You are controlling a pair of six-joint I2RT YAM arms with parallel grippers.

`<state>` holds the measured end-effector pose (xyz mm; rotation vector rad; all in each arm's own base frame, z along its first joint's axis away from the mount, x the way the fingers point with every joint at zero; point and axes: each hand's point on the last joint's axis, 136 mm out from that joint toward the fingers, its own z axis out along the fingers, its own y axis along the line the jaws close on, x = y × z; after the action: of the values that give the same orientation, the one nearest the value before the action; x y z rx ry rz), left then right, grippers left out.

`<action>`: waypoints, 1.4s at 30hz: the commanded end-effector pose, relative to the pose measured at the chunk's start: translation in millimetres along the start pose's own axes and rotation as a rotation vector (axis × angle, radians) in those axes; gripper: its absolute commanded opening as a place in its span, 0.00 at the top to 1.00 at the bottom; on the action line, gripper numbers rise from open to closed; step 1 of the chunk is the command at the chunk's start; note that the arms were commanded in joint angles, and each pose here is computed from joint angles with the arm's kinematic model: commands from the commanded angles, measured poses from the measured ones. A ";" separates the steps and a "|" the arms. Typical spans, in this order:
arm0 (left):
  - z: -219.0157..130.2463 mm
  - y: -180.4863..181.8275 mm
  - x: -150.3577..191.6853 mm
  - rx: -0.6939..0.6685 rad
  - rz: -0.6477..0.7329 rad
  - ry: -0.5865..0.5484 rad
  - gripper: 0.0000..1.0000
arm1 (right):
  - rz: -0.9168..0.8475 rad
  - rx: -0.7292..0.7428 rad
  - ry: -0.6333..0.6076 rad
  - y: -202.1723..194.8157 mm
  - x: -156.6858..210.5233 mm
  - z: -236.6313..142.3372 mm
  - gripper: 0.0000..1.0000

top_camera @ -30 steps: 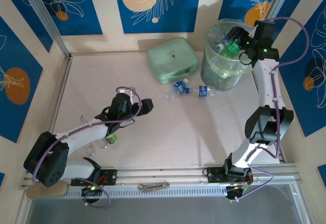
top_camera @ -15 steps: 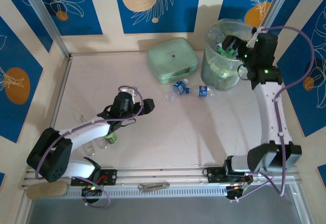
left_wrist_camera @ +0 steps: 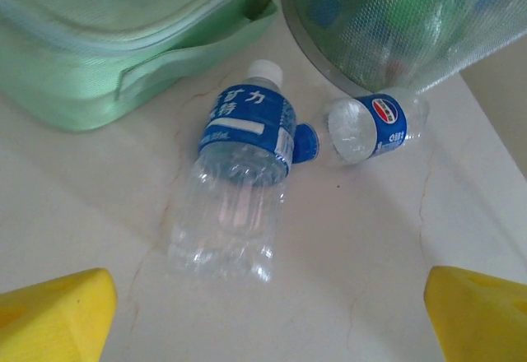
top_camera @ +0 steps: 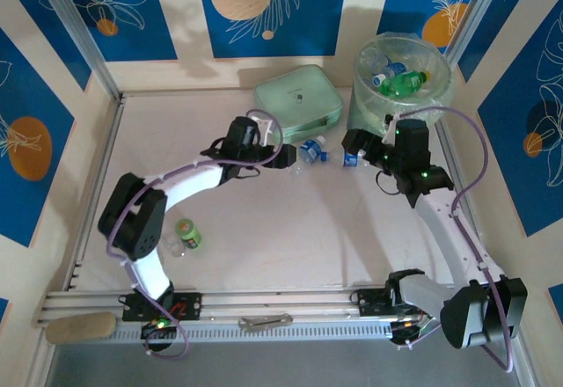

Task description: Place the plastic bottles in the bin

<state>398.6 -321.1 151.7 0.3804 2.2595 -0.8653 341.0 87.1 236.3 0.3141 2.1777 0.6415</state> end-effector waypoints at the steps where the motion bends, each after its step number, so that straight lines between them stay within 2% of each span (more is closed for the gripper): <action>1: 18.1 -1.1 16.6 0.041 0.080 0.141 0.05 | 0.057 -0.038 -0.032 3.9 0.1 -0.9 0.01; 8: 52.7 9.8 22.9 -0.032 0.191 0.257 0.06 | 0.122 -0.028 -0.019 -9.4 17.9 6.5 0.01; 17: 78.1 19.1 37.7 -0.087 0.241 0.330 0.06 | 0.199 0.078 0.022 -48.2 45.1 12.0 0.01; 24: 92.8 21.7 47.7 -0.113 0.289 0.377 0.06 | 0.258 0.068 0.015 -58.8 47.3 10.3 0.01; 33: 102.7 18.7 55.4 -0.113 0.316 0.405 0.19 | 0.270 0.057 0.020 -56.8 47.1 8.8 0.01; 39: 104.7 16.6 62.9 -0.102 0.312 0.423 0.42 | 0.270 0.048 0.031 -55.2 49.2 8.4 0.01; 42: 102.3 13.7 60.1 -0.095 0.307 0.405 0.45 | 0.273 0.045 0.033 -54.7 50.0 7.8 0.01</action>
<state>417.3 -376.4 55.0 0.8819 2.4826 -0.5531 318.6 62.4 165.3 0.6375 2.2159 0.7151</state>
